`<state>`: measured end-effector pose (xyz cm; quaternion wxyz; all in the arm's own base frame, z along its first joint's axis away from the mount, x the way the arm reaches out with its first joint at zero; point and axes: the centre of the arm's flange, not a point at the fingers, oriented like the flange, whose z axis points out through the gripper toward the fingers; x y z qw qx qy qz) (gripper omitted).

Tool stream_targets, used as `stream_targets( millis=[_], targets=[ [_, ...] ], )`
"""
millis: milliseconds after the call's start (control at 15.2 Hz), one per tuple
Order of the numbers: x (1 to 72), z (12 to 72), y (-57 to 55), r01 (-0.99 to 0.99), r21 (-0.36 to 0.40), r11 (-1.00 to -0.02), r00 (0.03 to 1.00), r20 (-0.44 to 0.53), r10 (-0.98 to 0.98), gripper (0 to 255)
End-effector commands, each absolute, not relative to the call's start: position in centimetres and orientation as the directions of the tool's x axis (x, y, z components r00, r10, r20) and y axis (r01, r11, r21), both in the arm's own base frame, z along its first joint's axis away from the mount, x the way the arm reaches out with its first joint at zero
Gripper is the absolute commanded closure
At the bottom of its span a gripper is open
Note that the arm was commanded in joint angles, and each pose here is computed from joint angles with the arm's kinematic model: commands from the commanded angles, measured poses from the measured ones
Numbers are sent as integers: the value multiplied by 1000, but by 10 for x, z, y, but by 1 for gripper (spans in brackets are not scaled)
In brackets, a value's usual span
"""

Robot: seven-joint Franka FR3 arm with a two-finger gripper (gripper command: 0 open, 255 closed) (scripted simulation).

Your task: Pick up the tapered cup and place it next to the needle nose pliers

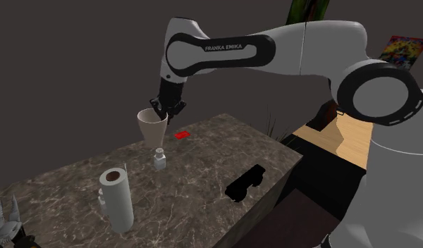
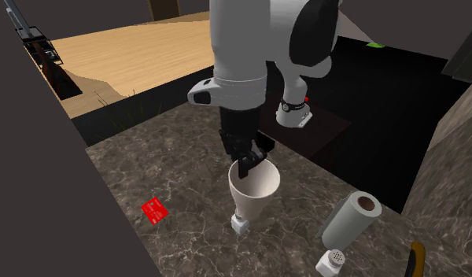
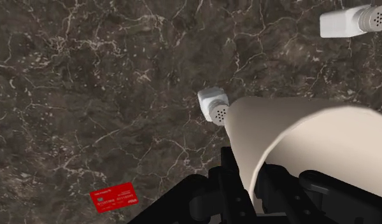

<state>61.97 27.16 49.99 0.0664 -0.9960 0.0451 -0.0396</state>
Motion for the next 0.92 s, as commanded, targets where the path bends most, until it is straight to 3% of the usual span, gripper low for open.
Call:
stream_targets(
  millis=[0, 858],
  targets=[
    [618, 496, 297, -86, -136, -987, 993, 74, -96, 255],
    [601, 454, 457, -86, -136, -987, 993, 74, -96, 255]
  ],
)
